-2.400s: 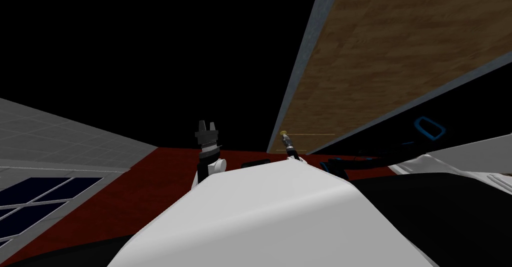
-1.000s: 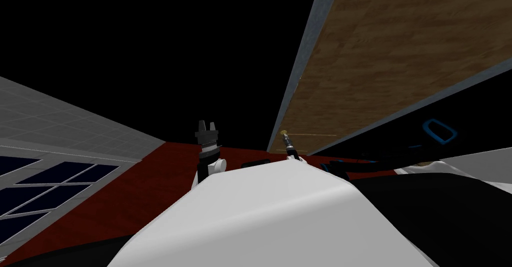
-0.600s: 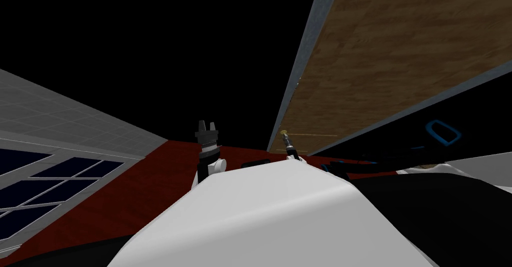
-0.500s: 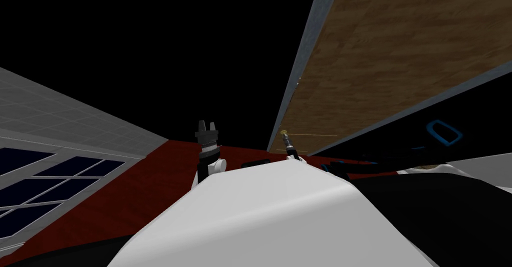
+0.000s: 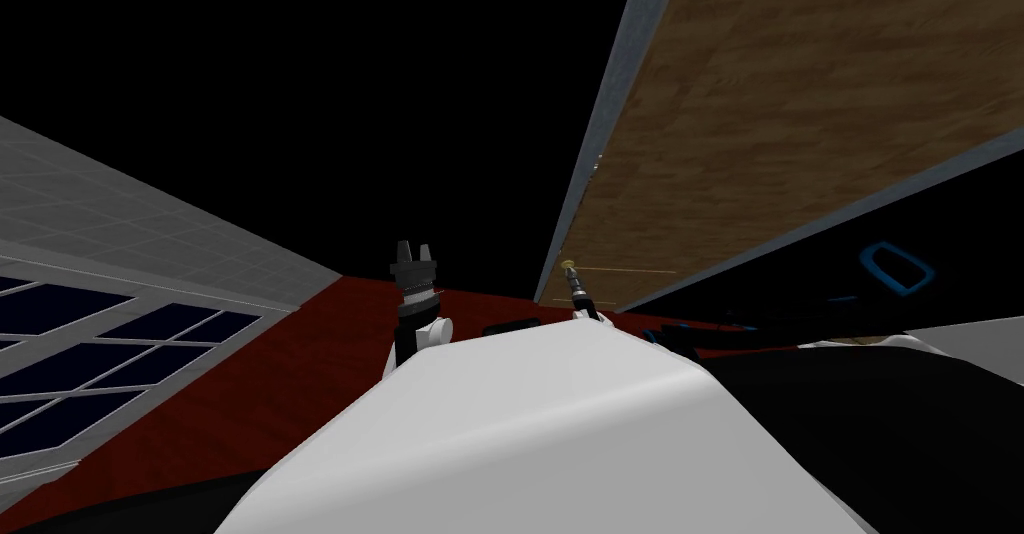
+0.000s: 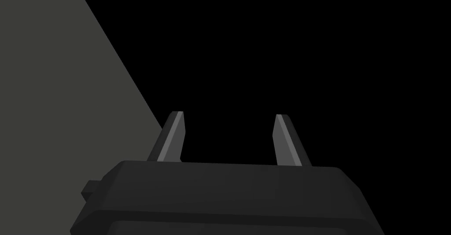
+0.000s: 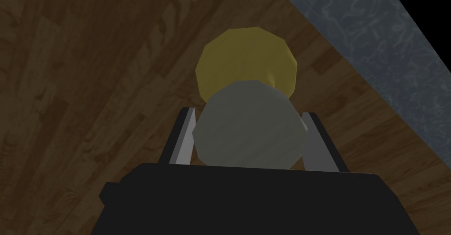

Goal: Pull the door open

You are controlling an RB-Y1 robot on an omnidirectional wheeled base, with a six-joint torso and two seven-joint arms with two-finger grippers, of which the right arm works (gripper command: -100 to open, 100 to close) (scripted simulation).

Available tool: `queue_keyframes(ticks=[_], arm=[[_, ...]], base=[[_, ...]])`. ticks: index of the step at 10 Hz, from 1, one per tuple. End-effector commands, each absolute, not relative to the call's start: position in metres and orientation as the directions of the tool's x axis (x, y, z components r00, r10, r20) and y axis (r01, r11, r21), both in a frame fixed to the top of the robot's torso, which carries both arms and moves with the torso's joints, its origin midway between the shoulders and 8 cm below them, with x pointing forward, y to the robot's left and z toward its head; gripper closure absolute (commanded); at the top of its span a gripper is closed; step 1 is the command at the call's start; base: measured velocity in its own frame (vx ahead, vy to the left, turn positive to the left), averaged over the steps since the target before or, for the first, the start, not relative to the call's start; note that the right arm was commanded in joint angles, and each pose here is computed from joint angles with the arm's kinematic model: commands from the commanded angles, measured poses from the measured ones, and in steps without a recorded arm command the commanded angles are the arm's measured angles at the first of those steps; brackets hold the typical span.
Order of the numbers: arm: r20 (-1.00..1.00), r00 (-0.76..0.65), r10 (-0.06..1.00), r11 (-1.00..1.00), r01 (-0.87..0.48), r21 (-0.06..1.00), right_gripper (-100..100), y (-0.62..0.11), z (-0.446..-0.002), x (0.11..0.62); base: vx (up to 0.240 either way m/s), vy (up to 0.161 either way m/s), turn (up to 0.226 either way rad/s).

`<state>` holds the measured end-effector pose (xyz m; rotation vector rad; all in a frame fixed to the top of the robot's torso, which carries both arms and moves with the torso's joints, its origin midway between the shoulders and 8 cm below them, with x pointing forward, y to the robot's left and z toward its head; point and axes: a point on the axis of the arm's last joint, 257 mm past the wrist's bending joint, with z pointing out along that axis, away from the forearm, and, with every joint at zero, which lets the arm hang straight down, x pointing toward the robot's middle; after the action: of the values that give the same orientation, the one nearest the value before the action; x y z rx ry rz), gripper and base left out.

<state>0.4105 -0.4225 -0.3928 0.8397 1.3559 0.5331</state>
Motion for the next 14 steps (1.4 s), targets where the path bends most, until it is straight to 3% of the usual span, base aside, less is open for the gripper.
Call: queue_keyframes(ticks=[1,14], arm=[[-0.597,0.171,0.784,0.584,0.127,0.802,100,-0.4212,-0.3938,0.4103],[-0.300,0.226,0.927,0.292,0.069,0.954,100,-0.4269,-0.3931,0.4149]], base=[[-0.021,-0.008,0.024],[-0.035,-0.011,0.040]])
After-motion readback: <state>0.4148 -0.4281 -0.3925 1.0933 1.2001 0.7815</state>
